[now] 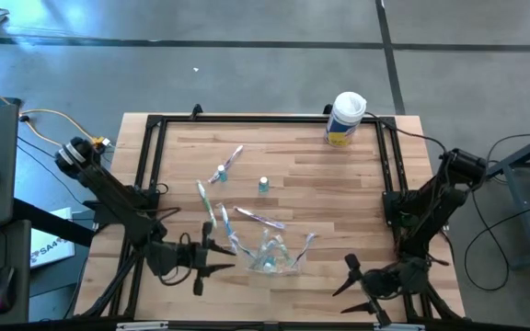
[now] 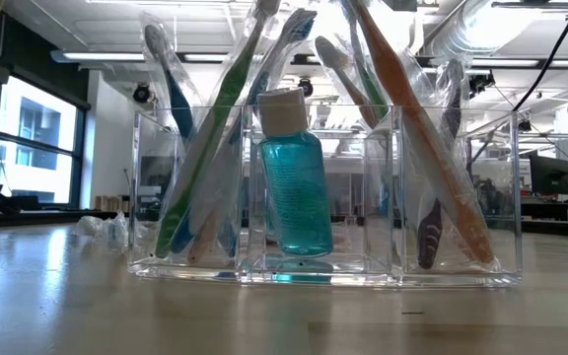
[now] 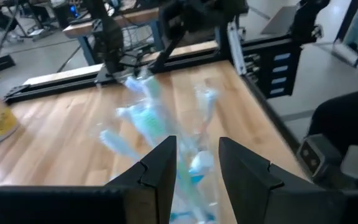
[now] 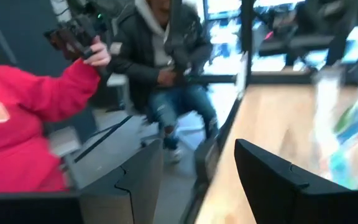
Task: Pick & Place toothbrushing station
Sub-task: Put the mouthwash into the transparent organizer
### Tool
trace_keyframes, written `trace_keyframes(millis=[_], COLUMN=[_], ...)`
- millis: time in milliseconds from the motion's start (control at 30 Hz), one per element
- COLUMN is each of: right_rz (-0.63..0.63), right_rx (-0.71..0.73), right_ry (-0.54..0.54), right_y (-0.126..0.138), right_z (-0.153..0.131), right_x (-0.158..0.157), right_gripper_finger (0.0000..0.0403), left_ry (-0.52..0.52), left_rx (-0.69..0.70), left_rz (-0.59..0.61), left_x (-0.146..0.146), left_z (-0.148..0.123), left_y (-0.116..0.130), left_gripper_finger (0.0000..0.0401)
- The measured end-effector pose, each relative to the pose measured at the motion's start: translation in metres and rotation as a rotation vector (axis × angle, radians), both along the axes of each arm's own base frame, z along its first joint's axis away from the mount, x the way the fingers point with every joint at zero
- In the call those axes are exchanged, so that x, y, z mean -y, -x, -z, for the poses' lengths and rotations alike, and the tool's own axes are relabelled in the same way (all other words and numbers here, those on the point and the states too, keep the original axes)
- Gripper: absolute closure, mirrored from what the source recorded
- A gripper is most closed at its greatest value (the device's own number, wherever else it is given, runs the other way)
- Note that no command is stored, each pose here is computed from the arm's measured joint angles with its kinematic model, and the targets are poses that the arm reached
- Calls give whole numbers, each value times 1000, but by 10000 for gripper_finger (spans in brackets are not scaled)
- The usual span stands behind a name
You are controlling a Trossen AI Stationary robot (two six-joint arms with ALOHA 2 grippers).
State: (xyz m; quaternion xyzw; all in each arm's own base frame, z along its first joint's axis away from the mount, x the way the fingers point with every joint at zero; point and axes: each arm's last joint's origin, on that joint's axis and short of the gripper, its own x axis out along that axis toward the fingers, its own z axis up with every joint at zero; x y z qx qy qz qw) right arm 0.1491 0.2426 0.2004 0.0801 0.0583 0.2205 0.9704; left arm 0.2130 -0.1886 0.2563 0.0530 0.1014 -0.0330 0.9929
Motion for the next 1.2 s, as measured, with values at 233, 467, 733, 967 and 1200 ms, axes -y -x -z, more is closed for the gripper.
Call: trace_keyframes(millis=[233, 467, 733, 967, 1200], right_rz=[217, 597, 779, 821, 860], right_rx=[127, 200, 251, 266, 193], right_ry=[165, 350, 314, 333, 330], right_y=[7, 9, 16, 25, 27], right_z=[-35, -78, -119, -129, -121], right_x=[24, 70, 126, 153, 160], right_gripper_finger=[210, 210, 210, 210, 210], left_ry=[-132, -246, -207, -90, -30], left_rx=[87, 198, 207, 173, 97], left_rz=[35, -150, -297, -318, -363], left_x=[-14, -51, -108, -129, -133], left_z=[-29, -70, -95, -92, -80], left_y=[15, 39, 73, 81, 72], left_gripper_finger=[281, 281, 281, 281, 281])
